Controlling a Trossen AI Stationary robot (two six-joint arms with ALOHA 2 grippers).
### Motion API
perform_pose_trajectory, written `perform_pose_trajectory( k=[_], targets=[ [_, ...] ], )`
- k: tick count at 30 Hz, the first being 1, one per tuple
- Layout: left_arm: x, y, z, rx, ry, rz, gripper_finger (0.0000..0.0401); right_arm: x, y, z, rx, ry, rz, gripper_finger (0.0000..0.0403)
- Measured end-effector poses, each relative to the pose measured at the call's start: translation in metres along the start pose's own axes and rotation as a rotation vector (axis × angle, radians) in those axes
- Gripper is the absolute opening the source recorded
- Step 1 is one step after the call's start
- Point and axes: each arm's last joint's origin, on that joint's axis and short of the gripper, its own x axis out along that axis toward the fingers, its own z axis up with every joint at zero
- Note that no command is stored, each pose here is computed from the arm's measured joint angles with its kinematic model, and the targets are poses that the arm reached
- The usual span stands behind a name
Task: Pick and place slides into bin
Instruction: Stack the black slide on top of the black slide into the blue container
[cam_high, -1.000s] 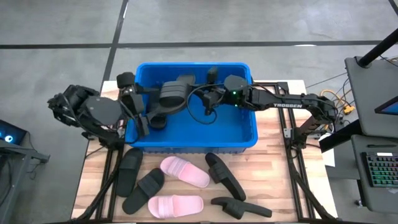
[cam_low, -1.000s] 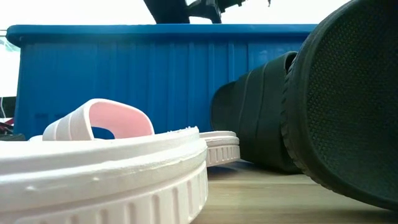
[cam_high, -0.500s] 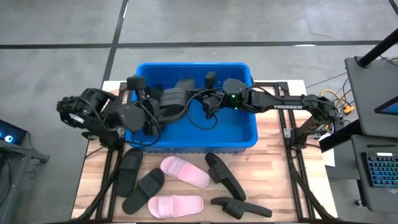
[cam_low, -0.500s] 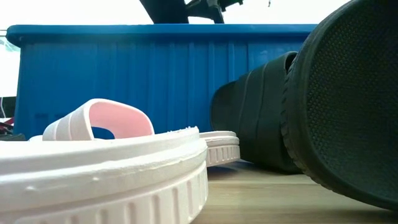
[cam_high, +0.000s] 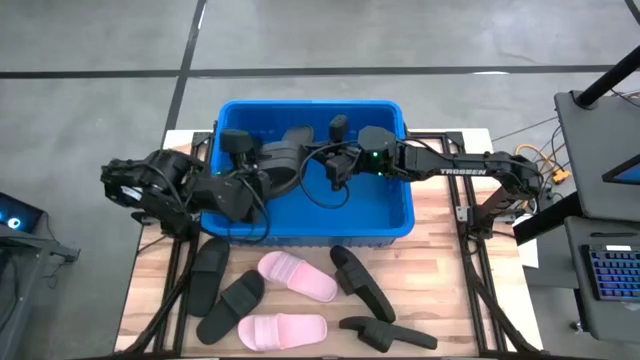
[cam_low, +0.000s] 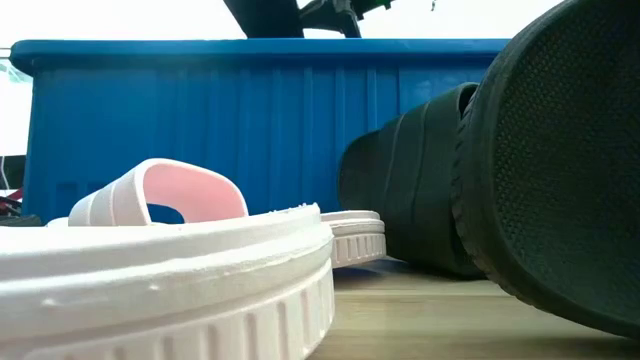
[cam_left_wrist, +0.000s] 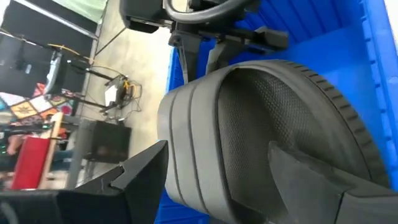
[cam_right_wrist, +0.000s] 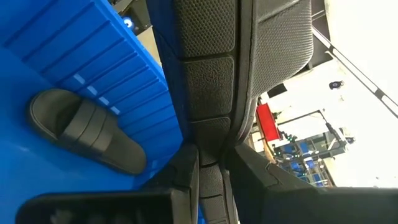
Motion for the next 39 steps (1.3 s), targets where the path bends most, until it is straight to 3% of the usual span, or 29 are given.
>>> perform_pose_trajectory(
  k=[7, 20, 33, 39],
  targets=[
    [0.009, -0.002, 0.004, 0.099, 0.044, 0.106, 0.026, 0.0, 0.0, 0.0, 0.008, -0.001, 0.0, 0.0054],
    [0.025, 0.001, -0.001, 0.148, 0.144, 0.14, 0.0258, 0.0, 0.002, 0.002, 0.004, 0.01, 0.0, 0.0054],
    [0.025, 0.003, -0.002, 0.165, 0.151, 0.156, 0.0193, -0.006, -0.02, 0.014, 0.007, -0.009, -0.032, 0.0054],
    [0.025, 0.004, -0.002, 0.166, 0.156, 0.179, 0.0151, -0.011, -0.026, 0.021, 0.0, 0.01, 0.02, 0.0054]
  ],
)
